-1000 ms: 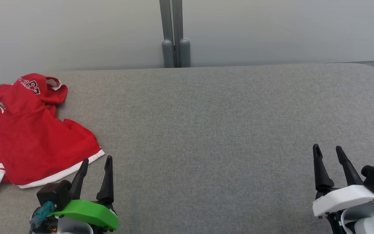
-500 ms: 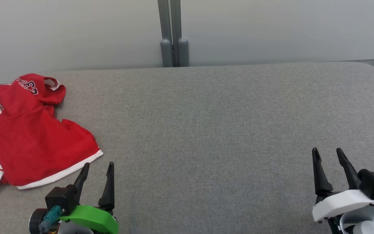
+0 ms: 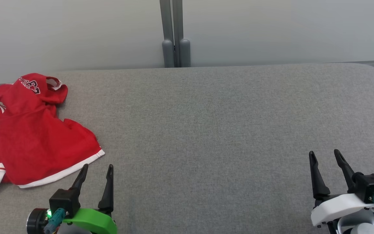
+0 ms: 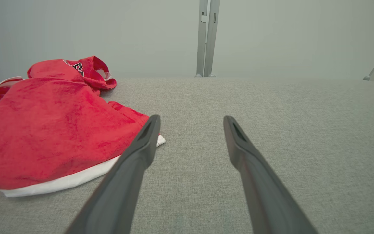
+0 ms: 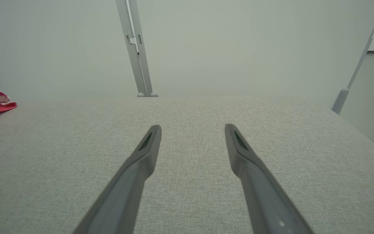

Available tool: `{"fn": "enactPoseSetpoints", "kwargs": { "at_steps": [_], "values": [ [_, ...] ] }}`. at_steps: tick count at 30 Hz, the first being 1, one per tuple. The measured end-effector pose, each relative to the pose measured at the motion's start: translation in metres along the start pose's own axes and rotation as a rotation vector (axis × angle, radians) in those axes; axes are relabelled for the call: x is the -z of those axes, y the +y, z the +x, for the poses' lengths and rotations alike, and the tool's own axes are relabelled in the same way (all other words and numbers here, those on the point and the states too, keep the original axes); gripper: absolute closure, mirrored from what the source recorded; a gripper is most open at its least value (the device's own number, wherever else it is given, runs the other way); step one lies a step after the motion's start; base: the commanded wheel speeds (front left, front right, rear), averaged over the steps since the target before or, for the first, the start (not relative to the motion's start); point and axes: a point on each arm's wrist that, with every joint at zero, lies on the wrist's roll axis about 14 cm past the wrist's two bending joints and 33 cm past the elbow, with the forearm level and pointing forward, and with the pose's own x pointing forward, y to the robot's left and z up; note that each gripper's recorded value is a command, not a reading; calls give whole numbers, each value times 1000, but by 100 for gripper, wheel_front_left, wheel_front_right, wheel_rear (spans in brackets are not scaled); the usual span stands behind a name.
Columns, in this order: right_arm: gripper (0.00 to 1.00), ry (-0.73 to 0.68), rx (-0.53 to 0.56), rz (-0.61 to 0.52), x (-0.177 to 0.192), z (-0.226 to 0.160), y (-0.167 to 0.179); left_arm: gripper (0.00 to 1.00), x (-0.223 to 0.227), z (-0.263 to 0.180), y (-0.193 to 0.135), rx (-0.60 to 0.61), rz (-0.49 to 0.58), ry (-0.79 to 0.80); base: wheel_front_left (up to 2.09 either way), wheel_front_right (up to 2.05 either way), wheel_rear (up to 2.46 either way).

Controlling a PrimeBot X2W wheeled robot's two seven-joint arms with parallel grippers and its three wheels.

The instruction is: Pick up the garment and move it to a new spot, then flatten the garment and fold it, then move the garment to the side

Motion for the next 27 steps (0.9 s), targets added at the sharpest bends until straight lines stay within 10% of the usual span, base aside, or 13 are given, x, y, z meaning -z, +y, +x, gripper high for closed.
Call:
{"fn": "enactPoseSetpoints", "kwargs": {
  "at_steps": [27],
  "values": [
    [0,8,-9,-90,6,-6,-2,0,9,-1,-13,59,77,12,0,0,0]
  ]
}}
